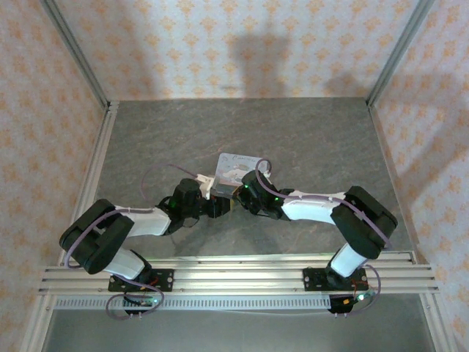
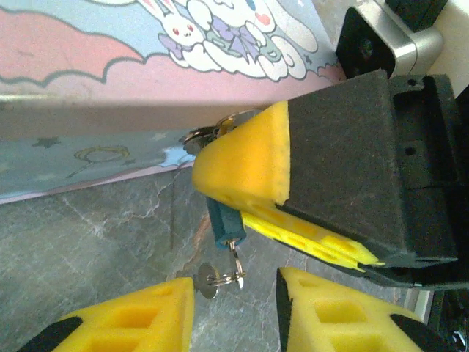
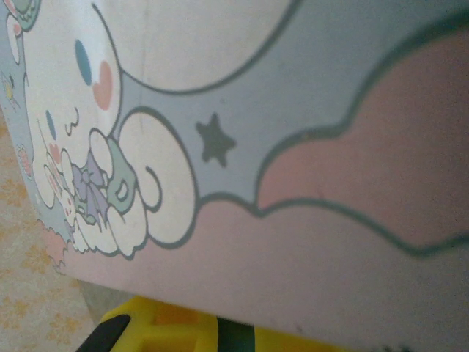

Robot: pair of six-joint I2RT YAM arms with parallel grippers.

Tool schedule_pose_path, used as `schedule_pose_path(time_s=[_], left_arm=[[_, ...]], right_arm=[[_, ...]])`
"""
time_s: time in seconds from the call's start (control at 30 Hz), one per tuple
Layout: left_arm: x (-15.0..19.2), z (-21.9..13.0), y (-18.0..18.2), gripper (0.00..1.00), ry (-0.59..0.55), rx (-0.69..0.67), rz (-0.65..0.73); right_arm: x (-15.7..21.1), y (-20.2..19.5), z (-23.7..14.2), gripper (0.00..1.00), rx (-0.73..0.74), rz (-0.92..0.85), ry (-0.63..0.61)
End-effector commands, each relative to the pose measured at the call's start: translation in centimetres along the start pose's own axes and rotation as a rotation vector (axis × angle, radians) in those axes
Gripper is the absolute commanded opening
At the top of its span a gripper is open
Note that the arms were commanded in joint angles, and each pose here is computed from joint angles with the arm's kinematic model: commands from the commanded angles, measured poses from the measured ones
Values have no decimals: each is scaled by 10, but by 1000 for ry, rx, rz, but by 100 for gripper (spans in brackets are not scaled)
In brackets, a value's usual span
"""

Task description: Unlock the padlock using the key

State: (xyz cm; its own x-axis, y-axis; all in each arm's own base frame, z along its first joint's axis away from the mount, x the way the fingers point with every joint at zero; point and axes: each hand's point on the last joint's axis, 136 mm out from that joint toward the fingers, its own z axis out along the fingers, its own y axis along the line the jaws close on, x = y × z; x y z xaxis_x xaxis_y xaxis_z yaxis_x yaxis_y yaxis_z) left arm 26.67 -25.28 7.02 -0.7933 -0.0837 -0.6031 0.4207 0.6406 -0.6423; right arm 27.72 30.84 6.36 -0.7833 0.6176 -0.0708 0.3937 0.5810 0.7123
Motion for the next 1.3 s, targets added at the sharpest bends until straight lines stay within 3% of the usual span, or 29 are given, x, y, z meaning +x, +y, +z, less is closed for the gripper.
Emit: schedule_pose_path(time_s=[0.0, 0.63, 0.77, 0.83, 1.0, 1.27], left_arm=[[-19, 3, -5, 33, -62, 14, 24], [-10, 13, -1, 19, -40, 17, 48], [-6, 13, 1, 1, -36, 6, 73], [-4, 12, 1, 0, -28, -11, 106], [4, 10, 0, 0, 26, -106, 301], [27, 13, 3, 0, 129, -321, 740]], right_arm=[[-1, 12, 1, 0, -43, 12, 7], [-2, 14, 2, 0, -68, 71, 16], [-4, 14, 0, 0, -66, 69, 10], [-5, 14, -1, 0, -67, 69, 7], [-5, 16, -4, 0, -72, 73, 22], [-10, 15, -15, 0, -60, 84, 87]])
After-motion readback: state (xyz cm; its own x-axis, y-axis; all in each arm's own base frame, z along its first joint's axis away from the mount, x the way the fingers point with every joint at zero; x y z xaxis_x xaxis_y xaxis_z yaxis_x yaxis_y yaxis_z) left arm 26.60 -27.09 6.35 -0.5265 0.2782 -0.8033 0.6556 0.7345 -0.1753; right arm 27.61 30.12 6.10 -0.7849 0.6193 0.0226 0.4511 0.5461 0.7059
